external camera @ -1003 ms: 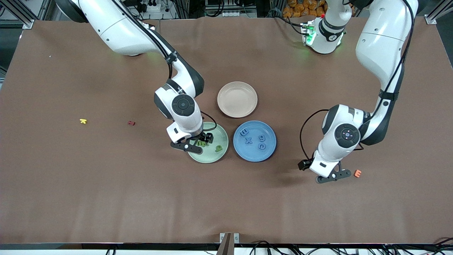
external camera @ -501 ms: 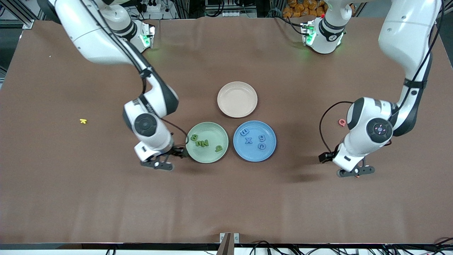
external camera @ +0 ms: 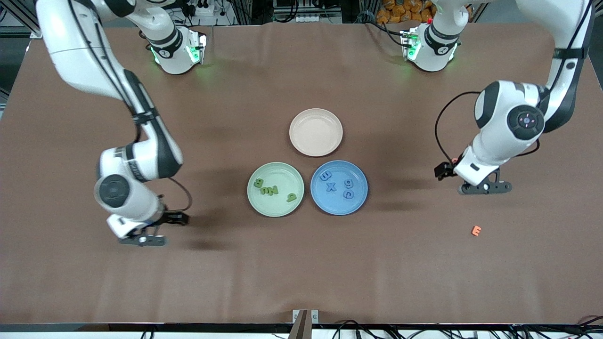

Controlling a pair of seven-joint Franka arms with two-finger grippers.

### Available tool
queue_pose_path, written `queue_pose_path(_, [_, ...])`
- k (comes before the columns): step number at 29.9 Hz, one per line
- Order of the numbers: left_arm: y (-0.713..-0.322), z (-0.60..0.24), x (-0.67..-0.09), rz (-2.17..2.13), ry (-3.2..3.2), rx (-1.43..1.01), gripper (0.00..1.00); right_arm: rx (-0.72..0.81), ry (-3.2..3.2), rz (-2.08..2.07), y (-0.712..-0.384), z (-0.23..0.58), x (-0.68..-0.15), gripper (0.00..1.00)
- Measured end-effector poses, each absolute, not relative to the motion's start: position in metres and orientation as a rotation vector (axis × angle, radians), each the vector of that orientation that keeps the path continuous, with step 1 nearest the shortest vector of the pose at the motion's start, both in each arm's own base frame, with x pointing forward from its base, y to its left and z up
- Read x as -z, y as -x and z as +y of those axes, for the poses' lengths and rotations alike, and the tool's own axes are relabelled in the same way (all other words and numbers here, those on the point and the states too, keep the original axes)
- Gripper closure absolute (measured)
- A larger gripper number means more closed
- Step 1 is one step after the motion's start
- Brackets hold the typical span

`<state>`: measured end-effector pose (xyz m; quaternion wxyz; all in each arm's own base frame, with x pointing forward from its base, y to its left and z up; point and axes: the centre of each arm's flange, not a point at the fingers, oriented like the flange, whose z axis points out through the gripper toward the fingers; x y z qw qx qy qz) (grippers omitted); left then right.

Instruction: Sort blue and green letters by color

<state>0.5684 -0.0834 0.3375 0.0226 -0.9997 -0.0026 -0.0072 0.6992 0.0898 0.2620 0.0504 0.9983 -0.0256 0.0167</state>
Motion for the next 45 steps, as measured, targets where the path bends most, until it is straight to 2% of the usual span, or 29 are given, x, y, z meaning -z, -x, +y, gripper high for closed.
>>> queue_pose_path(7, [-0.543, -0.076, -0.389, 0.022, 3.089, 0.029, 0.00, -0.076, -3.068, -0.032, -0.707, -0.018, -0.289, 0.00])
queue_pose_path(14, [-0.536, -0.064, -0.431, -0.048, 3.116, 0.134, 0.00, -0.093, -3.069, -0.027, -0.703, -0.071, -0.314, 0.00])
queue_pose_path(21, [-0.543, -0.057, -0.476, -0.064, 3.113, 0.271, 0.00, -0.043, -3.076, -0.044, -0.696, -0.075, -0.351, 0.00])
queue_pose_path(29, [-0.556, -0.063, -0.563, -0.067, 3.117, 0.369, 0.00, 0.015, -3.089, -0.069, -0.677, -0.079, -0.427, 0.00])
queue_pose_path(37, [-0.550, -0.055, -0.624, -0.061, 3.114, 0.350, 0.00, -0.009, -3.099, -0.077, -0.651, -0.078, -0.506, 0.00])
queue_pose_path(45, [-0.537, -0.061, -0.648, 0.006, 3.196, 0.226, 0.00, -0.089, -3.105, -0.077, -0.617, -0.074, -0.583, 0.00])
